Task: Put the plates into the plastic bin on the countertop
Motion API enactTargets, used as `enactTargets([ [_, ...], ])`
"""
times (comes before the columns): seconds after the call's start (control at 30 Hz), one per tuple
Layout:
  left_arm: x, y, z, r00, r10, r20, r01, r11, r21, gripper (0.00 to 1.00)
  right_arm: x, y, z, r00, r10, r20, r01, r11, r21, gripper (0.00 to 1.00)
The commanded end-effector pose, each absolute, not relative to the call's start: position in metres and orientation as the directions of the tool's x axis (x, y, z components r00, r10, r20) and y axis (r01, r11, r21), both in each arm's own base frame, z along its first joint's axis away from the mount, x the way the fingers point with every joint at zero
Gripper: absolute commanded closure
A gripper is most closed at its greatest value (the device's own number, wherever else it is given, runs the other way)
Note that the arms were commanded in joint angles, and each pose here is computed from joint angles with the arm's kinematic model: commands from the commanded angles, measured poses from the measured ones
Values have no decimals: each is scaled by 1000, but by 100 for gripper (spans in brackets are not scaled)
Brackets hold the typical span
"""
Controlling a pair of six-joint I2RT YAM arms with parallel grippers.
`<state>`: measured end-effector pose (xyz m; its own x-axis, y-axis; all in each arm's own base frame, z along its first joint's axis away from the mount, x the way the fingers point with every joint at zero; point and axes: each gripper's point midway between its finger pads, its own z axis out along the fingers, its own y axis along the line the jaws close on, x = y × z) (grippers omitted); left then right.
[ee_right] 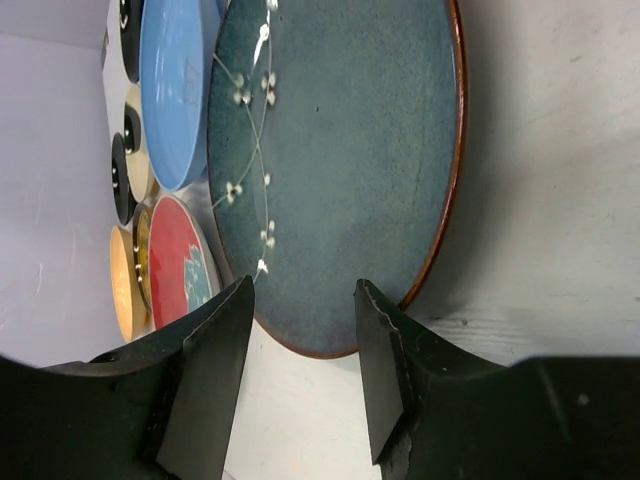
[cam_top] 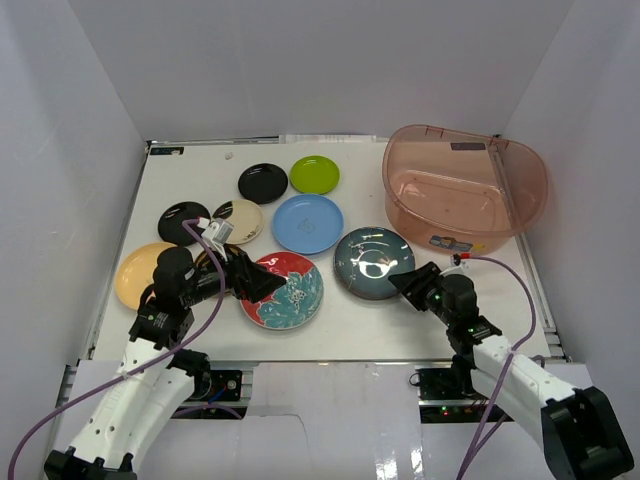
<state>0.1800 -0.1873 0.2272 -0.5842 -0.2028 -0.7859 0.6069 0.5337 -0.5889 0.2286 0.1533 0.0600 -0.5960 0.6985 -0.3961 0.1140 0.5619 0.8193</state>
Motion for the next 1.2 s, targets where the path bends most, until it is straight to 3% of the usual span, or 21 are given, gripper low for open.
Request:
enactTargets([
  [0.0,180,-187,225,-584,-201,-787,607,536,-587,2,204,123,5,-533,724,-438,215,617,757,48],
  [0.13,179,-187,226,-577,-202,-791,613,533,-583,2,209,105,18,-484,692,-535,215,687,694,46],
  [0.27,179,-186,228,-572,-206,-794,614,534,-581,2,197,84,6,-483,669,-566,297,733,612,45],
  [0.5,179,-186,228,-570,-208,-795,614,536,-580,2,189,85,-18,-545,638,-545,323,759,565,34],
  [0.7,179,-185,228,-570,-209,-795,613,537,-580,2,199,113,-18,-580,670,-464,282,699,657,36],
  [0.9,179,-186,227,-575,-206,-792,611,535,-583,2,208,121,-26,-565,732,-381,361,634,684,51],
  [0.93,180,-186,227,-577,-207,-790,609,535,-585,2,208,122,-26,-559,741,-372,367,623,691,55],
  [1.03,180,-186,227,-577,-205,-790,609,536,-585,2,210,121,-25,-533,770,-351,386,590,710,82],
  [1.17,179,-186,226,-580,-203,-789,611,533,-586,2,207,108,-22,-497,777,-385,412,602,684,92],
])
